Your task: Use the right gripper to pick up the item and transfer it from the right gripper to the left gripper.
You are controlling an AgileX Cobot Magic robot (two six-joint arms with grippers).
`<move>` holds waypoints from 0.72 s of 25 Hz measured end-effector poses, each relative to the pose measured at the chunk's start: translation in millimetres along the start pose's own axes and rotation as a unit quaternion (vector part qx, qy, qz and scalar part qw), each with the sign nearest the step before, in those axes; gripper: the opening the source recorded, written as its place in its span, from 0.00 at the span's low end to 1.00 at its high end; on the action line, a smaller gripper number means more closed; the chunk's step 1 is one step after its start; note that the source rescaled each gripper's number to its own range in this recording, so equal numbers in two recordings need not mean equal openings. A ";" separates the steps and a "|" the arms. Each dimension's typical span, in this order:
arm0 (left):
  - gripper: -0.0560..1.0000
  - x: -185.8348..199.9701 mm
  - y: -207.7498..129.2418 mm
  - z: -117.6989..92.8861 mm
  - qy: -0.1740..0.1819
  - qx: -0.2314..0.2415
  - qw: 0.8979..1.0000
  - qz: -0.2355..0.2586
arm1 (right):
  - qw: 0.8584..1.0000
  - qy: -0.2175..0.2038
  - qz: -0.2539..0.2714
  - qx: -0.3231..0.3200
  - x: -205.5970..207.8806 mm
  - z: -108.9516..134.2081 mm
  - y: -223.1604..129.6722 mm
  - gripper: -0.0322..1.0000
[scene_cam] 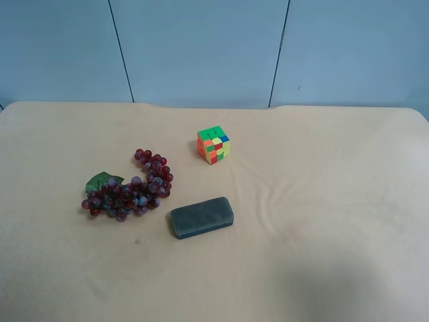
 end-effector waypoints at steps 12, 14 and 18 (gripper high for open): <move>0.93 0.2 1.0 5.2 0.073 0.037 0.997 -0.015 | 1.000 -0.004 0.001 -0.002 0.0 -0.2 -0.1 0.99; 0.93 0.2 1.0 5.2 0.073 0.037 0.997 -0.015 | 1.000 -0.014 0.004 -0.007 0.1 -0.9 -0.3 0.99; 0.93 0.2 1.0 5.2 0.073 0.037 0.997 -0.015 | 1.000 -0.019 0.005 -0.010 0.2 -1.2 -0.5 0.99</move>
Point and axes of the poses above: a point on each arm's last joint axis where the gripper is mounted, x pointing back along that axis away from the gripper, z along the wrist's bending axis when the last joint is at zero, y = z × x, the point moved 4 cm from there along -x, pointing out along that axis toward the gripper, and after that the axes turned 12 degrees about x, right-handed, at the moved point
